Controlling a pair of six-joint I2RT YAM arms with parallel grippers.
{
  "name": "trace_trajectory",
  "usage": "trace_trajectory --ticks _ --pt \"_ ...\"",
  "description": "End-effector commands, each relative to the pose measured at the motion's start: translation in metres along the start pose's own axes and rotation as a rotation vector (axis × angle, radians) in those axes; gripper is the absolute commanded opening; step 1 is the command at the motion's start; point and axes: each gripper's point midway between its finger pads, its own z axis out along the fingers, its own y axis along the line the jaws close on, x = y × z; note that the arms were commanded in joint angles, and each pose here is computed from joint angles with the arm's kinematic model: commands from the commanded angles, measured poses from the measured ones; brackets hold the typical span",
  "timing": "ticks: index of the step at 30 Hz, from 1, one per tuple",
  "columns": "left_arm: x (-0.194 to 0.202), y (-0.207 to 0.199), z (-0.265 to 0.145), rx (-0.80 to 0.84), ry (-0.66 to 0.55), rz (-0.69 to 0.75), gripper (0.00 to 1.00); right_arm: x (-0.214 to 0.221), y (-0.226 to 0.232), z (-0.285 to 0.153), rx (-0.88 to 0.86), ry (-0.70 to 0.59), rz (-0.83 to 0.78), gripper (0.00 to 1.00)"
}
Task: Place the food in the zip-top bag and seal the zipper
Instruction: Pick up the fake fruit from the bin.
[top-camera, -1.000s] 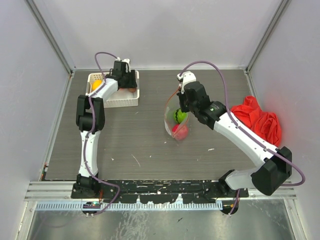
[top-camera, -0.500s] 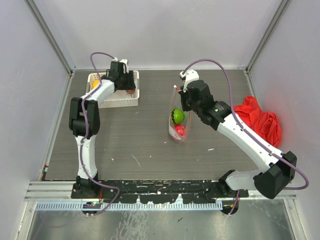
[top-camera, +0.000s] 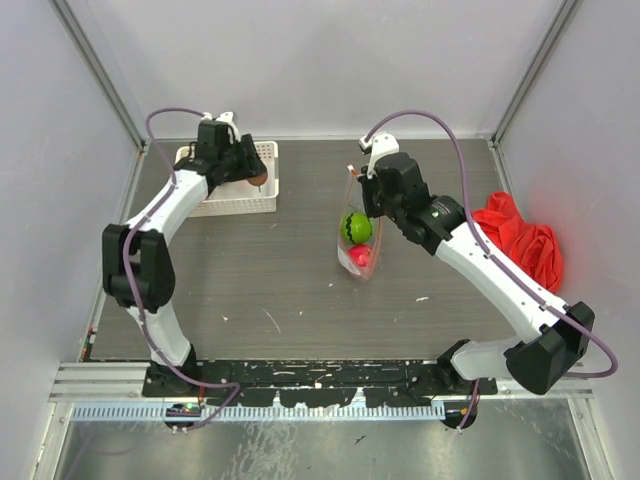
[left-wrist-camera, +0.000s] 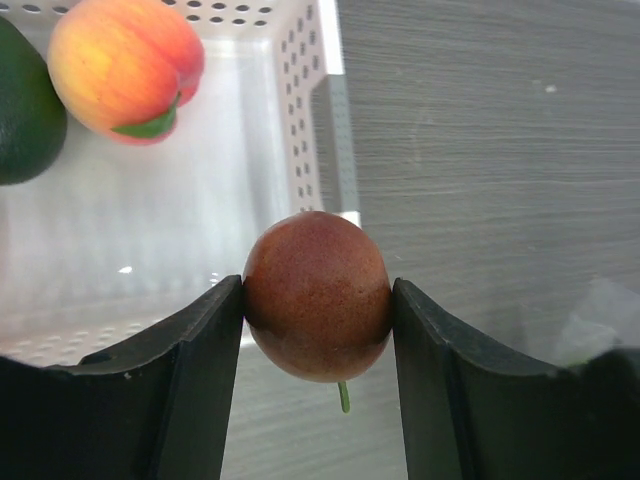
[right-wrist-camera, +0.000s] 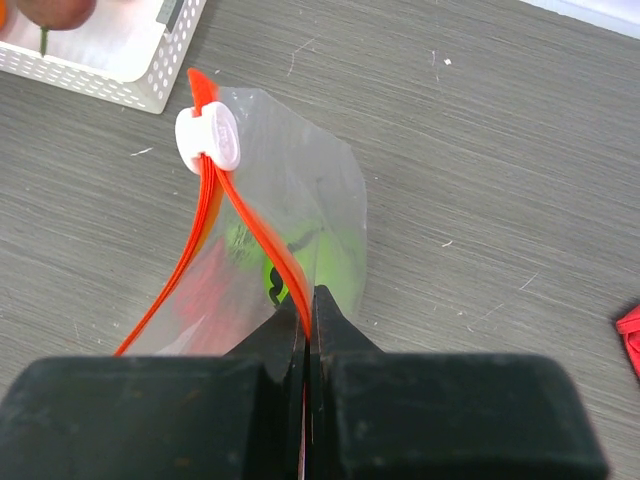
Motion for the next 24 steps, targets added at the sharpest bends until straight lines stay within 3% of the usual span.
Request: trace_trajectory --ticks 1,13,24 --pt "-0.031 -0.051 -0.05 0.177 -0.114 -0.081 0.05 -0.03 -0.003 -0.008 0.01 -0.069 0.004 0.0" --pt "-0.029 -0.112 -0.142 0.392 -0.182 -0.043 0.05 -0.024 -0.001 0.003 0.017 -0.044 0.022 0.0" --pt "-0.017 -0.184 -0.236 0.615 -0.277 0.098 0.06 -0.023 0.006 0.012 -0.001 -0.036 0.054 0.0"
